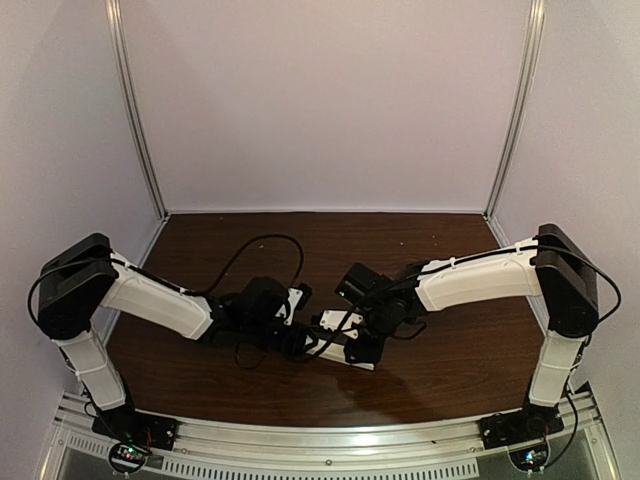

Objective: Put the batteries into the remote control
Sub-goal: Adjust the battery cover on the remote control.

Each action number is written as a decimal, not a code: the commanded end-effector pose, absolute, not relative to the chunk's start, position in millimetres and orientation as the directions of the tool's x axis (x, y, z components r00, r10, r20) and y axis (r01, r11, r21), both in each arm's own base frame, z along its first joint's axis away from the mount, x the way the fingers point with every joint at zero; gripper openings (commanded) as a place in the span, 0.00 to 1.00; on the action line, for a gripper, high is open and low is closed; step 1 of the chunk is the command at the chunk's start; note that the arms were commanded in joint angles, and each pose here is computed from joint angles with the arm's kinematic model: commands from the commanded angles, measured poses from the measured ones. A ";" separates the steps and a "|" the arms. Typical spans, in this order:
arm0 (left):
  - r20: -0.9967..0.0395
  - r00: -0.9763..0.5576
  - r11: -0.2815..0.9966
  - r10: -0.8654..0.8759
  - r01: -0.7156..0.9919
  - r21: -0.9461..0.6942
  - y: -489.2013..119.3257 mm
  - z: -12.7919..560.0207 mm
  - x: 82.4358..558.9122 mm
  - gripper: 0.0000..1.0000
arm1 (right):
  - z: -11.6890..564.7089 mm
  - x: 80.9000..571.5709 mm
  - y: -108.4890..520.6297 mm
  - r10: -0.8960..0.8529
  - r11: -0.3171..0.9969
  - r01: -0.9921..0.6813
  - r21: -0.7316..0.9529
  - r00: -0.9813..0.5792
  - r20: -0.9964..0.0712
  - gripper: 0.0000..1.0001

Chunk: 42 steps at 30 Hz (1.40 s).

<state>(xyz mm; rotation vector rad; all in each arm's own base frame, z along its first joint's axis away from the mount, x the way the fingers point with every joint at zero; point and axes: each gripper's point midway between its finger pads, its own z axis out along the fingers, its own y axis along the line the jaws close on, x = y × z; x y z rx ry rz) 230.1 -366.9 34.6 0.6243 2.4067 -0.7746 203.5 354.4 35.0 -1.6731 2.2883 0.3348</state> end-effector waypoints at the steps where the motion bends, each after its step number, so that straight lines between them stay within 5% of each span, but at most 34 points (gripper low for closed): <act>1: -0.589 -0.760 0.786 0.276 0.531 -0.317 -349.0 27.2 232.6 0.38 | 29.6 201.8 351.4 -0.897 0.292 -0.956 0.008 -0.277 -0.345 0.31; 8: -0.606 -0.753 0.810 0.258 0.510 -0.289 -339.2 35.0 238.2 0.42 | 28.6 201.4 351.0 -0.897 0.293 -0.956 0.010 -0.279 -0.342 0.30; 42: -0.588 -0.733 0.792 0.343 0.562 -0.238 -347.3 23.9 237.1 0.32 | 26.2 199.5 351.9 -0.900 0.286 -0.958 0.023 -0.277 -0.335 0.37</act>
